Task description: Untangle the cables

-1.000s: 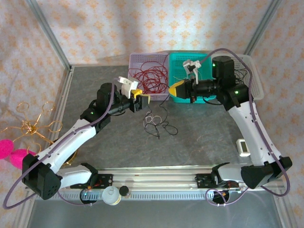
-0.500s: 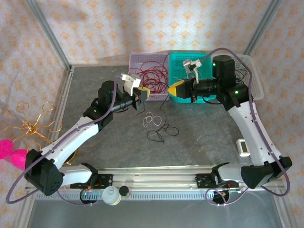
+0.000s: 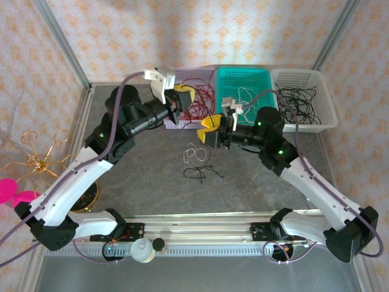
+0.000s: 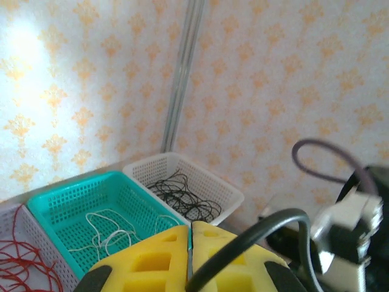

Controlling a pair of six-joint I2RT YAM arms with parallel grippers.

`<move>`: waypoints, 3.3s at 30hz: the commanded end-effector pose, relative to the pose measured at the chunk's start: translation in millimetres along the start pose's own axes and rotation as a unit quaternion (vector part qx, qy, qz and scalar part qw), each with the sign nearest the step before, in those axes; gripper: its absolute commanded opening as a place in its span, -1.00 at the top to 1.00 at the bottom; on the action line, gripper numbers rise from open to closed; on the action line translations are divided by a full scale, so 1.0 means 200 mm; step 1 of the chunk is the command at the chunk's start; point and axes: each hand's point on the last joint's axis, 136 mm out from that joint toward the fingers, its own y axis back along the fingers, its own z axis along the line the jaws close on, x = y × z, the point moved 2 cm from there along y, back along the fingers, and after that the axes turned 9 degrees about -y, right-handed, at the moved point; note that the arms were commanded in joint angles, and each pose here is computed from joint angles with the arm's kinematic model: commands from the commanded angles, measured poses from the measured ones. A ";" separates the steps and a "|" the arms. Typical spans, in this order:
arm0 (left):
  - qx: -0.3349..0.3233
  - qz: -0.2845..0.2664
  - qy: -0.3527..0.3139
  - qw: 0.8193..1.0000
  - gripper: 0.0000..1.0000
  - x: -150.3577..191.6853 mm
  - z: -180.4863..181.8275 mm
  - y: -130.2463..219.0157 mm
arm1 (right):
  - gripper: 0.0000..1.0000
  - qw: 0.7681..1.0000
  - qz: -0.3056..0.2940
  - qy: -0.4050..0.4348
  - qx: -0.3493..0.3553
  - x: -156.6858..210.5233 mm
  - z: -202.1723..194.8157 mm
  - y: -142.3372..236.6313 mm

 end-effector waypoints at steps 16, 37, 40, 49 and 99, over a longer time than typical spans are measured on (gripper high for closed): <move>0.033 -0.126 0.023 0.991 1.00 -0.66 -0.18 0.21 | 0.19 0.991 -0.097 -0.019 0.093 0.19 -0.36 -0.46; -0.044 -0.326 0.010 0.944 1.00 -1.20 -0.11 0.57 | 0.68 0.957 0.040 -0.123 0.259 1.06 -0.87 -0.33; -0.053 -0.333 0.004 0.941 1.00 -1.22 -0.11 0.59 | 0.76 0.952 0.048 -0.129 0.274 1.13 -0.90 -0.30; -0.062 -0.329 0.003 0.942 1.00 -1.21 -0.10 0.60 | 0.55 0.958 0.055 -0.134 0.246 1.09 -0.81 -0.26; -0.151 -0.132 0.001 0.980 1.00 -0.55 0.10 0.19 | 0.84 0.994 -0.033 0.014 -0.104 -0.25 0.39 -0.40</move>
